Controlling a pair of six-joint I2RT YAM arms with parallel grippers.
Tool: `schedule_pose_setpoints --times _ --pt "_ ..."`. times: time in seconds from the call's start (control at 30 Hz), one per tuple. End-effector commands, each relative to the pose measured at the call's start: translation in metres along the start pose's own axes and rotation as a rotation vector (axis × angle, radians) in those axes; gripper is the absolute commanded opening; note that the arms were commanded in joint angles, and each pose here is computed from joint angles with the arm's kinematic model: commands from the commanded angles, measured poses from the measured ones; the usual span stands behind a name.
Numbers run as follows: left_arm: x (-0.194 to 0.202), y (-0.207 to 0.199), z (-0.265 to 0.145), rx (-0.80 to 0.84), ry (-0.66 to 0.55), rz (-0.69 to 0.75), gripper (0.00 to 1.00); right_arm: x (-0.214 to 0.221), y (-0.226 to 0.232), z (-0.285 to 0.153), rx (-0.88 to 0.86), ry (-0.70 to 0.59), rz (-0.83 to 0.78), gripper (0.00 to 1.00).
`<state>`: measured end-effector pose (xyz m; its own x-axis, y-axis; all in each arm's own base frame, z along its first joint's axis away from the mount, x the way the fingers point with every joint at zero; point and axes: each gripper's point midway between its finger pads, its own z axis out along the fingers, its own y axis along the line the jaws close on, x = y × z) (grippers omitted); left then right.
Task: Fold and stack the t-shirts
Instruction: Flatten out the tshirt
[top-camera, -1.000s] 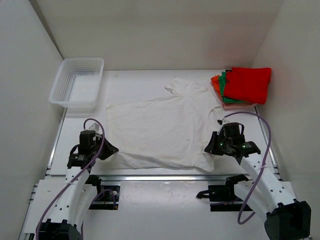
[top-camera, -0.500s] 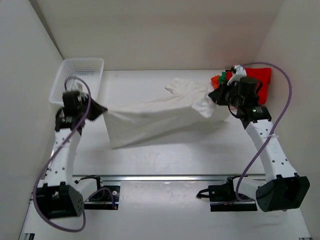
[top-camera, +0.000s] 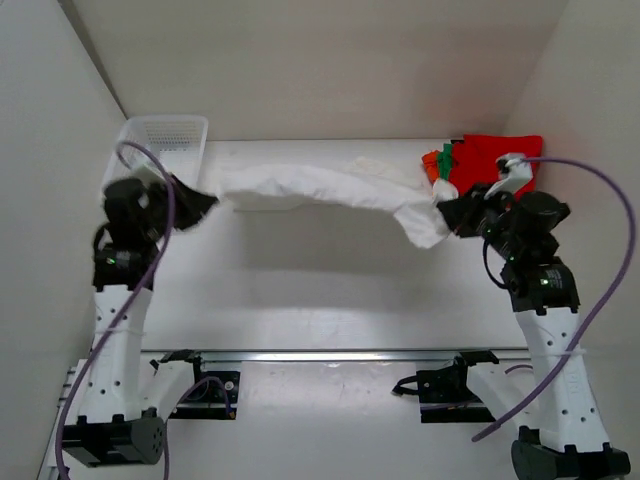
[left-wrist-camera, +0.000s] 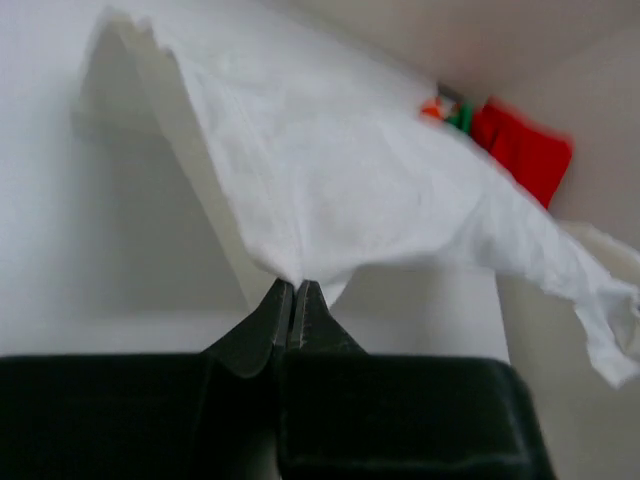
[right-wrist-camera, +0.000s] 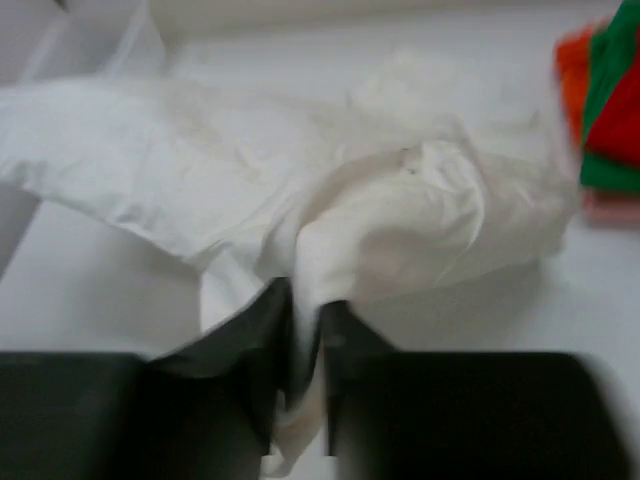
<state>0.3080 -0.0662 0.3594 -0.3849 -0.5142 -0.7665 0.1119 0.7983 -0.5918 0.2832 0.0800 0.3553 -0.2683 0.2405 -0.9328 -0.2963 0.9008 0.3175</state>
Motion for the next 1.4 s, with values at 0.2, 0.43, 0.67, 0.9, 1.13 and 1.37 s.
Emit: schedule_pose_setpoints --times 0.2,0.43,0.67,0.9,1.13,1.37 --pt "0.223 0.117 -0.011 -0.206 0.406 -0.148 0.0 0.217 -0.042 -0.044 0.209 0.563 0.17 0.88" --pt "0.214 0.114 -0.005 -0.206 0.4 -0.137 0.0 0.228 -0.047 -0.033 0.21 0.59 0.171 0.74" --pt "0.226 0.115 -0.004 -0.194 0.416 -0.155 0.0 0.275 -0.048 -0.042 0.247 0.73 0.207 0.66" --pt "0.222 0.115 0.002 -0.186 0.401 -0.164 0.0 0.317 -0.054 -0.031 0.265 0.844 0.246 0.62" --pt "0.191 0.112 0.023 -0.187 0.357 -0.142 0.0 0.331 -0.056 0.04 0.244 0.894 0.177 0.63" --pt "0.161 0.119 0.043 -0.206 0.299 -0.161 0.0 0.256 -0.066 0.168 0.197 0.754 -0.009 0.69"
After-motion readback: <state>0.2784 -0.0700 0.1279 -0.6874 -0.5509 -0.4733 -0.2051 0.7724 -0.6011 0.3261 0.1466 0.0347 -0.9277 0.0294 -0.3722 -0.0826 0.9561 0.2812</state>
